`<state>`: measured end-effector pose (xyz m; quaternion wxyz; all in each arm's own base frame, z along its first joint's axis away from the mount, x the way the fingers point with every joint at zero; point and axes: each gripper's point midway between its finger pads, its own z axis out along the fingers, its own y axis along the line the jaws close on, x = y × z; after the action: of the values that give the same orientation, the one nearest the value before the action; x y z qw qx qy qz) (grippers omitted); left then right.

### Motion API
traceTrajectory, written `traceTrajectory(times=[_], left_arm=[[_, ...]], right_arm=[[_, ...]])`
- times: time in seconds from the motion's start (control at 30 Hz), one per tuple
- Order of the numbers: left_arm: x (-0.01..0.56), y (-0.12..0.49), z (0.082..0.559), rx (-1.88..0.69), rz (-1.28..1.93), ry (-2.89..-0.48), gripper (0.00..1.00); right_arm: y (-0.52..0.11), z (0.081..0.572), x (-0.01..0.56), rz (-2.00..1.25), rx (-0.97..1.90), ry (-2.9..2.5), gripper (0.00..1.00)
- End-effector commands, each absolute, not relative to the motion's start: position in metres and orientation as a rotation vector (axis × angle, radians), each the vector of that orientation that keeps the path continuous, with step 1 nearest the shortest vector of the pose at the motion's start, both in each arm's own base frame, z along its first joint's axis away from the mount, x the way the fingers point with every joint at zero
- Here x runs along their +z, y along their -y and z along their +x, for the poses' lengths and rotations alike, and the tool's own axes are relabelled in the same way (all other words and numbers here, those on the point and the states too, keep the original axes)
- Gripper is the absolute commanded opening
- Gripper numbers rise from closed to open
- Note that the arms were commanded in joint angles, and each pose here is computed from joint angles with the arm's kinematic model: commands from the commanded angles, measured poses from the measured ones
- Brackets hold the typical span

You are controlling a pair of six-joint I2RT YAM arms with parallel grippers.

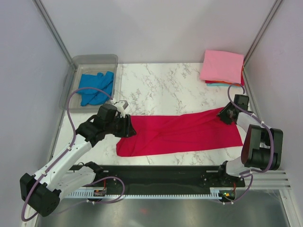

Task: Fold and stack the t-shirts
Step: Fold the tshirt

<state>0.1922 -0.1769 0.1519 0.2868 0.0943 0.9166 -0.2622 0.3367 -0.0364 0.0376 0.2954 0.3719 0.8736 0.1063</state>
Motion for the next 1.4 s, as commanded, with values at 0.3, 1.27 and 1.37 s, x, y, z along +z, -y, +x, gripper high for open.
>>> traceTrajectory(times=[0.3,1.27,1.37], left_arm=[[0.157,0.181,0.194,-0.723,0.312,-2.397,0.48],[0.140,0.171,0.201,-0.625,0.233,-2.464,0.48],[0.125,0.169,0.206,-0.572,0.160,-2.532,0.47]], right_arm=[[0.040,0.348,0.039,0.954,0.249,-2.285,0.06],[0.050,0.266,0.053,0.978,0.042,-2.306,0.75],[0.044,0.273,0.087,0.911,0.111,-2.226,0.75]])
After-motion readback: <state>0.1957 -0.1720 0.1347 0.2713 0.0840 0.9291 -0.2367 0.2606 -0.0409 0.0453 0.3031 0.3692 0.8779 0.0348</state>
